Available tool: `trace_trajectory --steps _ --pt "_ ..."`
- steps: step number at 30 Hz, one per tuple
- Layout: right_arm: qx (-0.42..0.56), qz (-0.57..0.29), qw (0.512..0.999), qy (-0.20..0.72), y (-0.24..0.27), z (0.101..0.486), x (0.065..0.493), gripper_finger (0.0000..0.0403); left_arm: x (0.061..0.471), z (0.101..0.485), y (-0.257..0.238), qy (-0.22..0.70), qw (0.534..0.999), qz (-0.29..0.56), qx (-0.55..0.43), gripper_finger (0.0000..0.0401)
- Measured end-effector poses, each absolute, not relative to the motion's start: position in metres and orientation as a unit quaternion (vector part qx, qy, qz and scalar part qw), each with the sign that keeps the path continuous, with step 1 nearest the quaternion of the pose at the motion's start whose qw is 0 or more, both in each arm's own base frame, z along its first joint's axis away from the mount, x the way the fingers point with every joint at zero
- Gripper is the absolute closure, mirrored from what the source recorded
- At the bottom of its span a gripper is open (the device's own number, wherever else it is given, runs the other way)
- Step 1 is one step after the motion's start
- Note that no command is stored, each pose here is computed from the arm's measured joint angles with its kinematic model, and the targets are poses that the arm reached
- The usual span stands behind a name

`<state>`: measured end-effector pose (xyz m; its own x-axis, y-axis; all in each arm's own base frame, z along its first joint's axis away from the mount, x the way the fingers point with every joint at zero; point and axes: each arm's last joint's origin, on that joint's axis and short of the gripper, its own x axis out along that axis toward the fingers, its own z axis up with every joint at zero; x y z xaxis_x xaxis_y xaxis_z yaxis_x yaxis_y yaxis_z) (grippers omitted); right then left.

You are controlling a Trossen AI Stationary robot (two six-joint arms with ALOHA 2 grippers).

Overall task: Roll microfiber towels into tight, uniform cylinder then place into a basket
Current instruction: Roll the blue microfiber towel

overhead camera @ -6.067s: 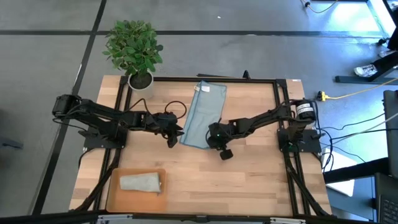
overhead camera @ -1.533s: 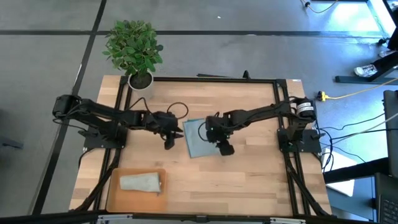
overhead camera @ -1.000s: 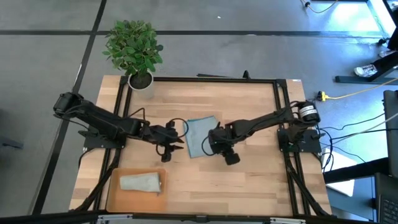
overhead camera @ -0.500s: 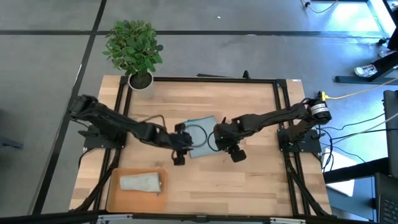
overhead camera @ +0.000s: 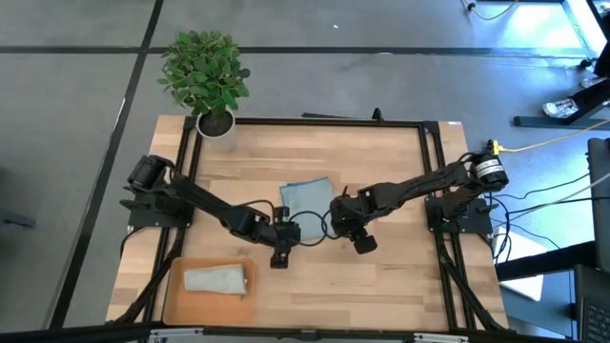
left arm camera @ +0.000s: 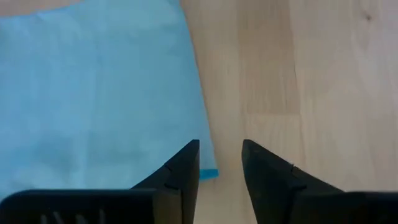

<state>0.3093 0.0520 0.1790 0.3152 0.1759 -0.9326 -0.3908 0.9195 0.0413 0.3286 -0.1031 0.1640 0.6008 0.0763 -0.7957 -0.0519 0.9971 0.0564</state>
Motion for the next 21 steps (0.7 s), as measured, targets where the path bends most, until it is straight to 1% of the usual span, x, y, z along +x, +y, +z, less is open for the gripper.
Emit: trace_trajectory --steps 4,9,12,15,21 --pt "-0.095 0.174 0.805 0.559 0.052 0.1789 0.3092 0.0249 0.3291 0.1643 -0.0993 0.446 0.894 0.05 -0.004 0.0293" --pt "-0.094 0.174 0.805 0.559 0.052 0.179 0.3092 0.0249 0.3286 0.1638 -0.0995 0.453 0.891 0.038 -0.015 0.0315" --pt "-0.094 0.174 0.805 0.559 0.052 0.179 0.3092 0.0249 0.3285 0.1637 -0.0999 0.455 0.89 0.032 -0.012 0.0319" --pt "-0.094 0.174 0.805 0.559 0.0519 0.1791 0.3091 0.0249 0.3287 0.1637 -0.0996 0.456 0.889 0.034 -0.032 0.0313" --pt "-0.094 0.174 0.805 0.559 0.0518 0.1791 0.3091 0.0249 0.33 0.1637 -0.0952 0.458 0.886 0.04 -0.057 0.0283"
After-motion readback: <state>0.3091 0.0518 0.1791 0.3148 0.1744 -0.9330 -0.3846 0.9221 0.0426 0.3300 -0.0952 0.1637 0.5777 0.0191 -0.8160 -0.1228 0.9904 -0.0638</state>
